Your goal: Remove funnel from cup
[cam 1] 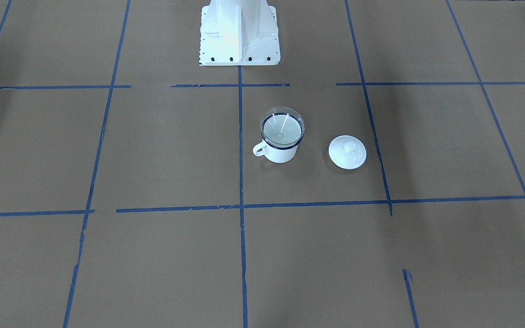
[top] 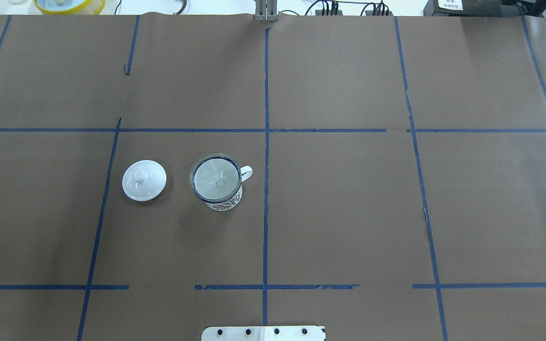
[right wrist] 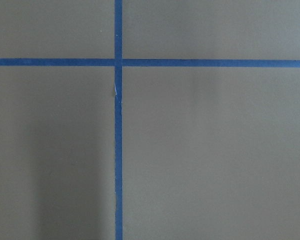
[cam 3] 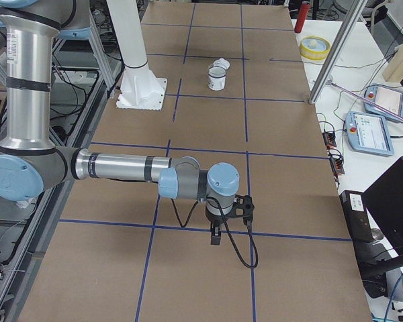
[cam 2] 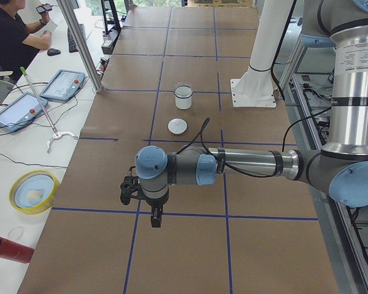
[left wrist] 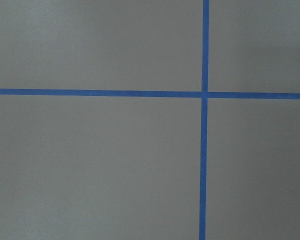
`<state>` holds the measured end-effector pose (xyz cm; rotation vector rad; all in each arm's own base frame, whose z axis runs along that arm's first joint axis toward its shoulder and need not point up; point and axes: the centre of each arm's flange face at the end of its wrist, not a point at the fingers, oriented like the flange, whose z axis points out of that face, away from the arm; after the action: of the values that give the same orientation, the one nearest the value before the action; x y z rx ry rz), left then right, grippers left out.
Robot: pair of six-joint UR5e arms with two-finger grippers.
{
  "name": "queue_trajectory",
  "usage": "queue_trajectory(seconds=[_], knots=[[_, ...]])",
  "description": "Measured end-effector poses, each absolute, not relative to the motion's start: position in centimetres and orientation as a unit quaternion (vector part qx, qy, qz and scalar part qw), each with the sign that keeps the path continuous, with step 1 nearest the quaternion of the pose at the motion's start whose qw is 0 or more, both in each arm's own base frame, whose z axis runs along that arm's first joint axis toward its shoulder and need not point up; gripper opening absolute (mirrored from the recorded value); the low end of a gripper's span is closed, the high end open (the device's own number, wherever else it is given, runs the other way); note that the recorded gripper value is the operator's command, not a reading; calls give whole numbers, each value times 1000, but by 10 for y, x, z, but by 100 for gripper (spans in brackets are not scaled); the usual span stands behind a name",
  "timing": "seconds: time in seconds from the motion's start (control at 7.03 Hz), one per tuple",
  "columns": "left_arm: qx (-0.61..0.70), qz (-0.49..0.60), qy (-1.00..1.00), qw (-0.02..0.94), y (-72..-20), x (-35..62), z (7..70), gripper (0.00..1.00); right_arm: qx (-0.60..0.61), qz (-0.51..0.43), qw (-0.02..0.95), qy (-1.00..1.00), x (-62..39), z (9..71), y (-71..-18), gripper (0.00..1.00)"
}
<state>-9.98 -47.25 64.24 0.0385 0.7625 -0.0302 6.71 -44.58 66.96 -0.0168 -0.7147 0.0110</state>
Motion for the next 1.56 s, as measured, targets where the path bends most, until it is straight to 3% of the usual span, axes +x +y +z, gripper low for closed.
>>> queue_trajectory(seconds=[0.71,1.14,1.56], knots=[[33,-12,372,927,-485,-100,628,100,-9,6,937,-350,67,670,-446,100],[99,4,371,924,-538,-82,527,100,-8,5,937,-350,67,670,-446,100],[127,25,394,910,-556,20,405,100,-8,5,937,-350,67,670,-446,100]])
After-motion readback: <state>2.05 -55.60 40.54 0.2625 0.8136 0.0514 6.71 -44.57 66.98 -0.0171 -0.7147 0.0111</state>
